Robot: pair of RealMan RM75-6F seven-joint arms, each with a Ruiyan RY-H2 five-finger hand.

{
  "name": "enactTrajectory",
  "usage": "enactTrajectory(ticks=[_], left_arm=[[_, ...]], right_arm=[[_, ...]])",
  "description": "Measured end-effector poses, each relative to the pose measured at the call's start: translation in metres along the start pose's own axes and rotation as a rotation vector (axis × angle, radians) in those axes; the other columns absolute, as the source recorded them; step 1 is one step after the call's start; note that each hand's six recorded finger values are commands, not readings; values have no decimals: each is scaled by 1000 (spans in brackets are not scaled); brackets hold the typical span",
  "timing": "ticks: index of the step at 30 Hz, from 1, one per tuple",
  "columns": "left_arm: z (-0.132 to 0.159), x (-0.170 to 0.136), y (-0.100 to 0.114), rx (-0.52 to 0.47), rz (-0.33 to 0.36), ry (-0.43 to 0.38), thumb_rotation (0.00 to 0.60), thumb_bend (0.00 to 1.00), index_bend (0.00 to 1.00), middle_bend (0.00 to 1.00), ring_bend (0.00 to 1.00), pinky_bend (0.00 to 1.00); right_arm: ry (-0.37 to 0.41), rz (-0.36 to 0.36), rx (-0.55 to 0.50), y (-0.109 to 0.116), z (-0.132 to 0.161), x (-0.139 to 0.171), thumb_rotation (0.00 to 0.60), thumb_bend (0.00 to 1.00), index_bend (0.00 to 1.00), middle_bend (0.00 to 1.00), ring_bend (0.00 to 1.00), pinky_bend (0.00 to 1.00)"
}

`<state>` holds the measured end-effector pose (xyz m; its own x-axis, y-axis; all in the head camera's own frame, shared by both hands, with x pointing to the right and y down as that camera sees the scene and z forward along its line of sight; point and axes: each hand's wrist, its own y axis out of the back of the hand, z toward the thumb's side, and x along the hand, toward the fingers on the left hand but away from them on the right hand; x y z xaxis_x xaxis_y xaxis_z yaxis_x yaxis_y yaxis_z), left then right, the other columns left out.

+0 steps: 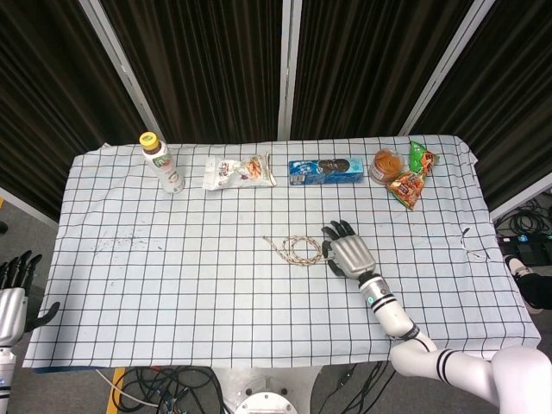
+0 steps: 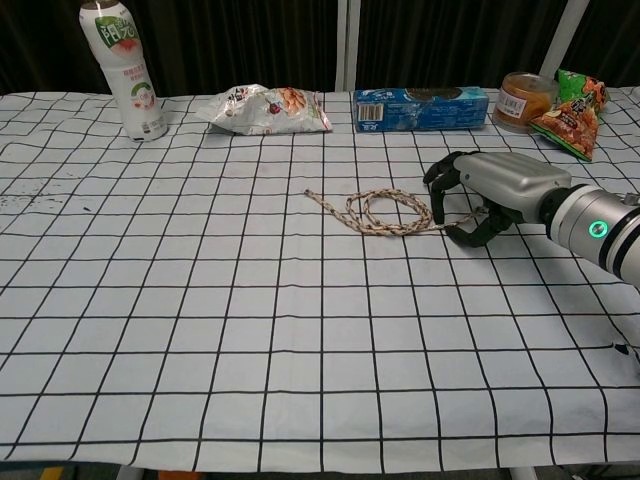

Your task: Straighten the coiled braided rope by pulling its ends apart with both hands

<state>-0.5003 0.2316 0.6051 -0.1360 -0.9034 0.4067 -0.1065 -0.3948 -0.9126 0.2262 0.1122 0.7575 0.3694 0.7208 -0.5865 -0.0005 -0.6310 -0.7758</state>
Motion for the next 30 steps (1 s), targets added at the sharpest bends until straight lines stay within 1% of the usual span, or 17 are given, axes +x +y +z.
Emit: enactTrajectory(ticks=[5,14,19,22,25,28,30], left_arm=[[0,0,0,1,-1,-2,600,205,90,11,0,0],[1,1,-1,3,-5,-7,600,204,90,11,0,0],[5,4,0,12,-8,-29,600,204,90,11,0,0],[12,8,3,22,-6,-68,600,204,89,11,0,0],[26,16,8,25,-5,-133,600,204,90,11,0,0],[47,28,14,16,-11,-224,600,204,96,11,0,0],[66,38,17,0,-31,-294,600,204,111,11,0,0]], right_arm=[[2,-4,4,2,1,-1,600,387,531,160,0,0],[1,0,11,2,2,-2,600,466,594,180,0,0],[2,-12,12,5,2,-1,600,487,631,187,0,0],[5,-19,20,9,2,1,600,491,646,190,0,0],[9,-26,27,15,1,5,600,493,659,192,0,0],[13,-35,35,23,0,9,600,495,665,193,0,0],[13,-43,41,28,-2,12,600,495,666,194,0,0]])
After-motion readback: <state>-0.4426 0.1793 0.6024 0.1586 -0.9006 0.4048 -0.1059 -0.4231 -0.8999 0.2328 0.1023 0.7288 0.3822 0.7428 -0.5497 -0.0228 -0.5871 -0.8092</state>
